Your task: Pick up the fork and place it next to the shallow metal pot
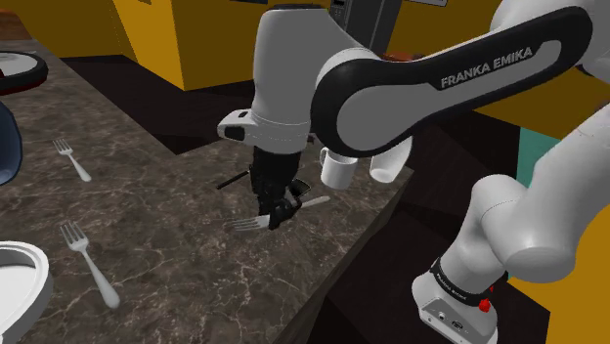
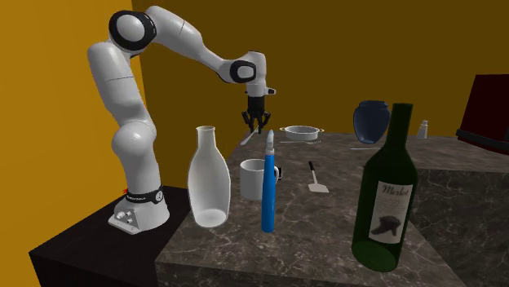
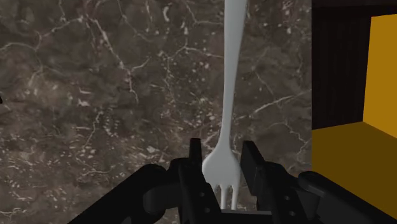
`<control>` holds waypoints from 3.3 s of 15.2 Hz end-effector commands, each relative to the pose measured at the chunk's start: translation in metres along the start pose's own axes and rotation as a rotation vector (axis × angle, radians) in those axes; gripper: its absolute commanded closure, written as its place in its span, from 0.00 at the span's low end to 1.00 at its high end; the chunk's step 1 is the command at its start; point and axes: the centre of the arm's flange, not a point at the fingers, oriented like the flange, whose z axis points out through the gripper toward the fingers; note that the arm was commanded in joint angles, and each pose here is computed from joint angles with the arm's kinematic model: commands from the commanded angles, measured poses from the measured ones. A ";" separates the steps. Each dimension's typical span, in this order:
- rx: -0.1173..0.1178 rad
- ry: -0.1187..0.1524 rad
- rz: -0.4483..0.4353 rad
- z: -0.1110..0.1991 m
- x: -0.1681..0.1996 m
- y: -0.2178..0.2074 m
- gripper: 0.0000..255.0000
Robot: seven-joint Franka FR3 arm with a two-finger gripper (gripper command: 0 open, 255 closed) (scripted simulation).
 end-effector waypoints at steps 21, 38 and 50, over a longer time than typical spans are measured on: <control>0.001 0.001 0.001 0.054 0.179 0.017 1.00; 0.001 0.001 0.001 0.113 0.177 0.018 1.00; 0.001 0.001 0.001 0.063 0.177 0.018 0.00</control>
